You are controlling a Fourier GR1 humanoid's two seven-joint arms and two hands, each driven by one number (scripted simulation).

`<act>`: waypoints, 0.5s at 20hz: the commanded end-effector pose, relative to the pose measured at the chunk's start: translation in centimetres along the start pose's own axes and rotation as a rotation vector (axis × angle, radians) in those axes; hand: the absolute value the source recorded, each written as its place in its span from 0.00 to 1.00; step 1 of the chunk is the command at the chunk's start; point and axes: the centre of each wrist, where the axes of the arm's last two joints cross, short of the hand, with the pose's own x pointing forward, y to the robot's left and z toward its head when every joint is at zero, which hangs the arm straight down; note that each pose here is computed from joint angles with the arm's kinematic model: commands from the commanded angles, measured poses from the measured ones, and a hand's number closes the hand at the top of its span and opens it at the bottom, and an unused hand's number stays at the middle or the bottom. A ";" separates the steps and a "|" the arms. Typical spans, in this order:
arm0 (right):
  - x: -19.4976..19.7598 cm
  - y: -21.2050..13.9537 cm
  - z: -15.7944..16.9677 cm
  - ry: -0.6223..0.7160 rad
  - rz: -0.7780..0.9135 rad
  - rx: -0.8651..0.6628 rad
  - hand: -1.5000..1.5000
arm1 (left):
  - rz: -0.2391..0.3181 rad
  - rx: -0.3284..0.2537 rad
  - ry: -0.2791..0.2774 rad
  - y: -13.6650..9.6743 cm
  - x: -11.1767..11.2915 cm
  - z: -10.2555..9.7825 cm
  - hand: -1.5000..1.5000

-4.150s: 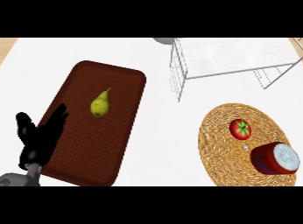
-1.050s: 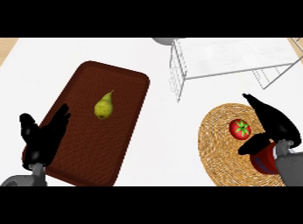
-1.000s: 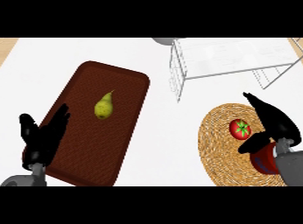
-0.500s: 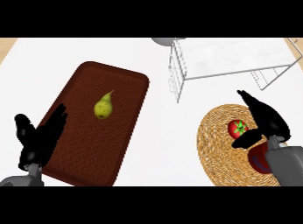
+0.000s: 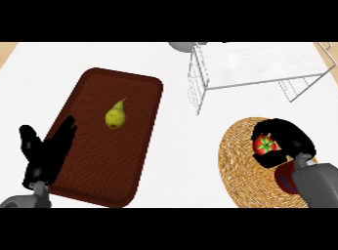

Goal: Pick the tomato from the placemat and place it in the tiered shelf

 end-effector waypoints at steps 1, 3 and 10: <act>0.6 3.3 -0.8 -0.053 -0.068 0.022 1.00 | -0.011 -0.003 0.036 0.4 0.4 0.3 0.50; 1.2 2.4 0.2 -0.096 -0.065 -0.004 1.00 | 0.000 -0.002 0.055 -0.5 -0.9 -0.6 0.50; 7.8 1.3 2.7 -0.276 -0.047 -0.042 1.00 | 0.007 -0.008 0.032 0.8 -1.0 -0.4 0.50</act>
